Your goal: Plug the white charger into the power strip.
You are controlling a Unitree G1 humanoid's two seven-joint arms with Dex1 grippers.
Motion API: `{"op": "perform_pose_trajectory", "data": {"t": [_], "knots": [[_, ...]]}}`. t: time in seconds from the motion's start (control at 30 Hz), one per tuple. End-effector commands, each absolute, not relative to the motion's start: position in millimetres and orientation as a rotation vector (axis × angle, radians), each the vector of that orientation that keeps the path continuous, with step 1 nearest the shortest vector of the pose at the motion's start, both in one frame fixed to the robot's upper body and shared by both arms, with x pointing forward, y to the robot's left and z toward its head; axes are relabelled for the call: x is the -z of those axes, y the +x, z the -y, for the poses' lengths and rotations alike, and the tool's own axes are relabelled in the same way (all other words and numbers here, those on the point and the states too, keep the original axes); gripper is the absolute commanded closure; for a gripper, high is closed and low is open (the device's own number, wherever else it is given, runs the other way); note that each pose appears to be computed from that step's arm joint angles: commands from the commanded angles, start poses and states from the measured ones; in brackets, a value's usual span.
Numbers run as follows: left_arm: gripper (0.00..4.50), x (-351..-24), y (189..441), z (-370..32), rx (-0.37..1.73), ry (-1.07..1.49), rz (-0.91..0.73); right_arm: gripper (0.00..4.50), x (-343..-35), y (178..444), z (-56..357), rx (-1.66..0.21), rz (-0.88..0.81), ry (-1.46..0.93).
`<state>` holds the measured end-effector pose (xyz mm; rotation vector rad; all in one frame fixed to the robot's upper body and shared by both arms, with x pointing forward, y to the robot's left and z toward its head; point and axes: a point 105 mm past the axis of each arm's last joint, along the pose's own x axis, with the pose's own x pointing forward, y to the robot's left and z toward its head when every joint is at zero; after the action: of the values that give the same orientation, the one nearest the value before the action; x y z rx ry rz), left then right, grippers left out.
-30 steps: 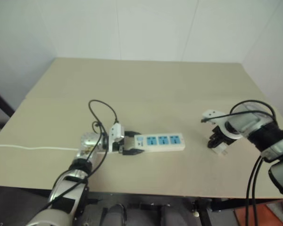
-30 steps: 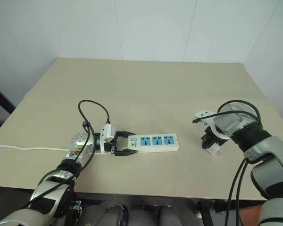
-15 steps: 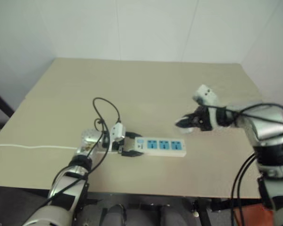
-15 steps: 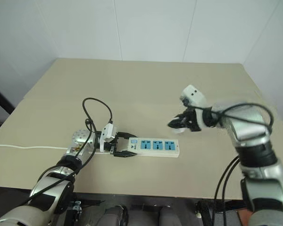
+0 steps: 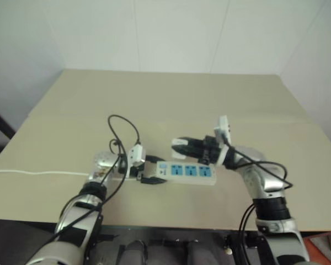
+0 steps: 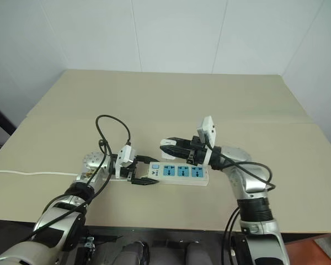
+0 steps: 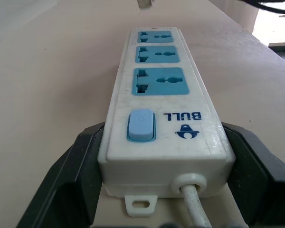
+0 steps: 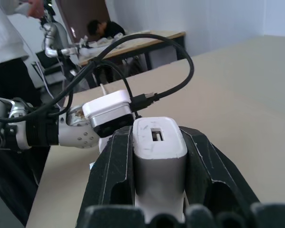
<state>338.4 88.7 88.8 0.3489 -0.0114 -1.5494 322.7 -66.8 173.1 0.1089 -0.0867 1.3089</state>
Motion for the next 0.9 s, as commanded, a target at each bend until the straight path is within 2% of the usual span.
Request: {"op": "perform_pose_trajectory", "data": {"t": [0.03, 0.47, 0.9], "knots": [[1.24, -86, 335, -93, 1.567, 0.352, -0.014, 3.38, -177, 323, 64, -1.35, 0.144, 0.078], [1.24, -86, 335, -92, 1.567, 0.359, -0.021, 3.38, -161, 340, 62, -1.413, 0.062, 0.058], [1.24, -88, 336, -89, 1.564, 0.358, -0.011, 3.38, -152, 341, 71, -1.408, 0.042, 0.035]]}}
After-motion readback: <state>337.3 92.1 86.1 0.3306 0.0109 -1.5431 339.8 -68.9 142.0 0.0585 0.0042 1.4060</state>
